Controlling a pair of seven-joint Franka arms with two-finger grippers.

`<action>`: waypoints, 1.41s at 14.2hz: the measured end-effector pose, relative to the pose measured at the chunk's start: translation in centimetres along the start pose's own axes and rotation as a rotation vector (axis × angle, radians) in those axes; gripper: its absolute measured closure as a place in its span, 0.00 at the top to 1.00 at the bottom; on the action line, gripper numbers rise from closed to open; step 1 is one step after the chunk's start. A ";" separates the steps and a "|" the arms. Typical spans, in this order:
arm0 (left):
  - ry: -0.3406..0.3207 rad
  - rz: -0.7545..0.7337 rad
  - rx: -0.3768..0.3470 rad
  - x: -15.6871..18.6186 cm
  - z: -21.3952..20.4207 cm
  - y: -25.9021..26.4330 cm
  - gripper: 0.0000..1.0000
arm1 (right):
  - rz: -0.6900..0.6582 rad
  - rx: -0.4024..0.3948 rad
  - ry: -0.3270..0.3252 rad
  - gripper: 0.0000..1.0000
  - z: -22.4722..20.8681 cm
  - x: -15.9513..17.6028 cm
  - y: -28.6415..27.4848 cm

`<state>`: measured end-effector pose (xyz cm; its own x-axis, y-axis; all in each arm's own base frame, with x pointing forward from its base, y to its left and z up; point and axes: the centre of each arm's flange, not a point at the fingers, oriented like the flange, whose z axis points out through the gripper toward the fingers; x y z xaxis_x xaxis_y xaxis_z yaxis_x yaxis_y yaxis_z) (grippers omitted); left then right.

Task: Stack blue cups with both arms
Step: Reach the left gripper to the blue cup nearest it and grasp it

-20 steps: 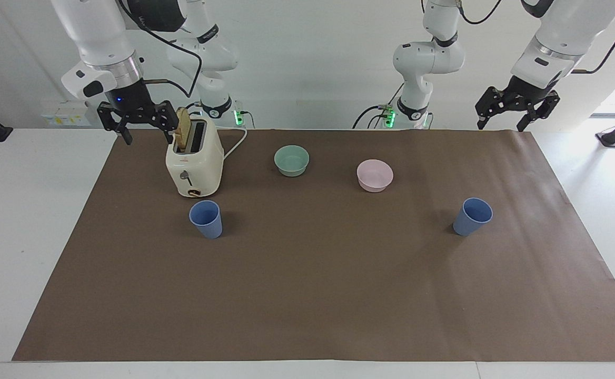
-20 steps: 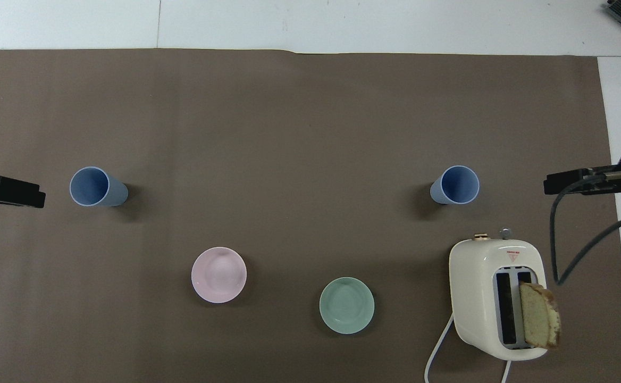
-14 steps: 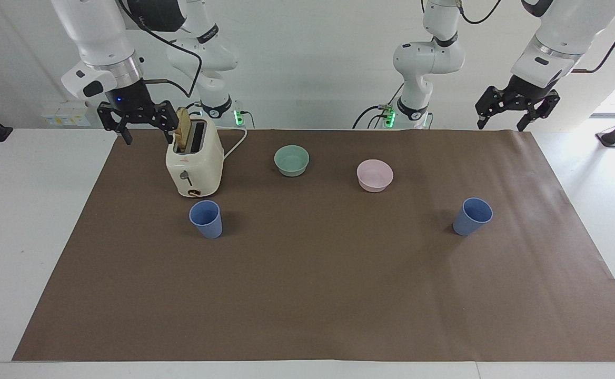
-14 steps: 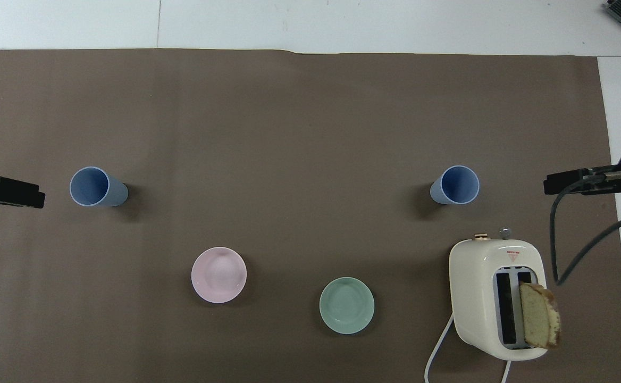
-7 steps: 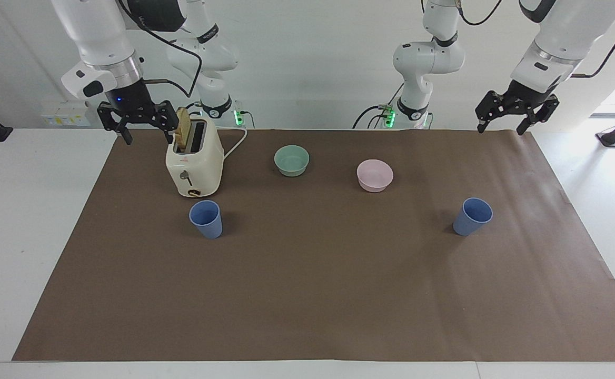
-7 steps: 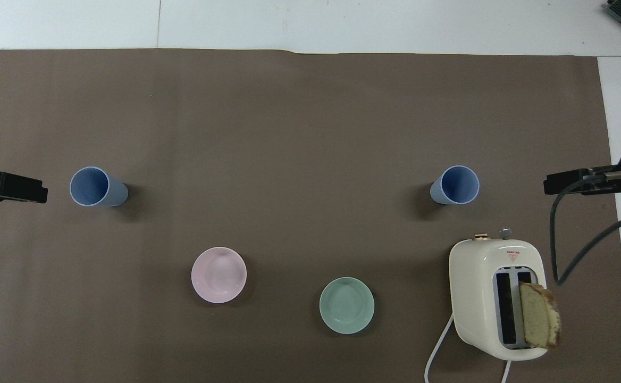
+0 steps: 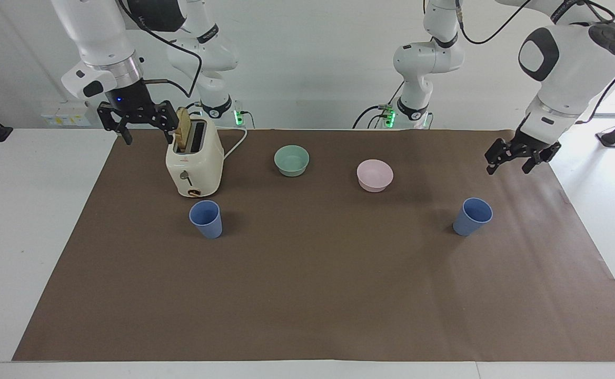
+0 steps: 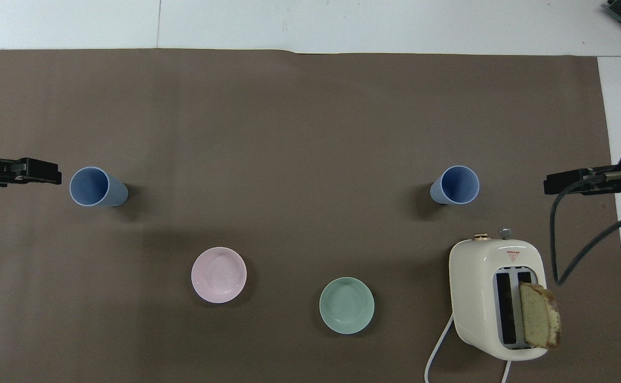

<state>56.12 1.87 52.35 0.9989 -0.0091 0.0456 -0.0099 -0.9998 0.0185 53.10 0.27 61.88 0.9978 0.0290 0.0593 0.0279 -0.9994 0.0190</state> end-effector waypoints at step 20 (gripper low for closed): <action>0.033 -0.101 -0.069 2.2 12.2 -2.6 0.04 | 0.000 0.000 0.000 1.00 0.0 0.0 0.0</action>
<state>58.93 4.22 40.22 0.9930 0.0932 0.0726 0.0863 -0.9919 0.0932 53.10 0.27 61.88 0.9978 0.0290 0.0593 0.0279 -0.9994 0.0190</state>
